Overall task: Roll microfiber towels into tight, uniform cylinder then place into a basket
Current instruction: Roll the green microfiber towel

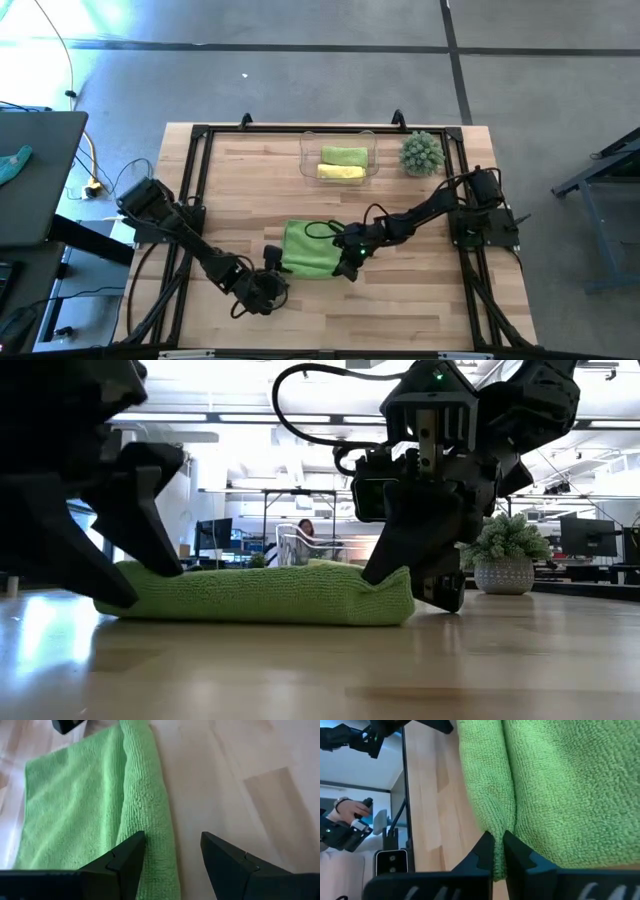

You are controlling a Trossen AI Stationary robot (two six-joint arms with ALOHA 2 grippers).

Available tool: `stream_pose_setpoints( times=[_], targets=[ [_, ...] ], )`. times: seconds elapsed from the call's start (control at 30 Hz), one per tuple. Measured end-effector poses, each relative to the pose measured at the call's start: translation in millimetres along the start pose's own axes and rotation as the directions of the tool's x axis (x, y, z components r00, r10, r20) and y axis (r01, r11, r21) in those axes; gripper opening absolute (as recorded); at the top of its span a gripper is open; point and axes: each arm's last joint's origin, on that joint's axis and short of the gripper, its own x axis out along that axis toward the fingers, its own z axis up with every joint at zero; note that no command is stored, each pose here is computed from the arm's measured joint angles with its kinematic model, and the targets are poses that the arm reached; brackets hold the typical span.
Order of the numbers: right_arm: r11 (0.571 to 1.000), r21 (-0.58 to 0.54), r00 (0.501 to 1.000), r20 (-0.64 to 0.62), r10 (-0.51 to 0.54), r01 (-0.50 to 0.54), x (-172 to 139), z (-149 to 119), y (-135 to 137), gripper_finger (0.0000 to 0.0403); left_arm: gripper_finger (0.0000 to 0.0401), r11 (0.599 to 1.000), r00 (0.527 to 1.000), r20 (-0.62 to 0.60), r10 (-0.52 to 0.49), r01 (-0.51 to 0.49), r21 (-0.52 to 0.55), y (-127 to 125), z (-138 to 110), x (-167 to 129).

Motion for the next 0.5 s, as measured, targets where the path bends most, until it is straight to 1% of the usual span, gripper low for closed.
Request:
stream_pose_setpoints(
  times=[0.2,0.3,0.37,0.43,0.5],
  targets=[
    [1.000,-0.009,1.000,0.006,-0.001,0.001,0.0,0.3,0.1,0.0003,0.0186,0.998,0.999,-0.053,-0.003,0.000,-0.058,3.4,-5.7,9.2],
    [0.997,-0.082,1.000,0.022,-0.006,0.008,-0.1,1.0,-0.3,0.0009,0.0184,0.989,0.995,-0.085,-0.042,0.030,-0.142,8.2,-5.9,11.6],
    [0.986,-0.163,0.999,0.032,-0.017,0.022,-0.6,-0.2,0.7,0.0030,0.0179,0.978,0.992,-0.106,-0.072,0.050,-0.204,11.1,-6.1,13.2],
    [0.976,-0.219,0.999,0.038,-0.010,0.018,-5.0,1.2,4.3,0.0061,0.0169,0.966,0.987,-0.125,-0.104,0.070,-0.249,13.2,-6.8,14.5],
    [0.972,-0.235,0.999,0.037,-0.007,0.016,-11.9,3.7,6.3,0.0096,0.0159,0.954,0.980,-0.143,-0.138,0.093,-0.284,15.2,-7.5,16.0]
  ],
)
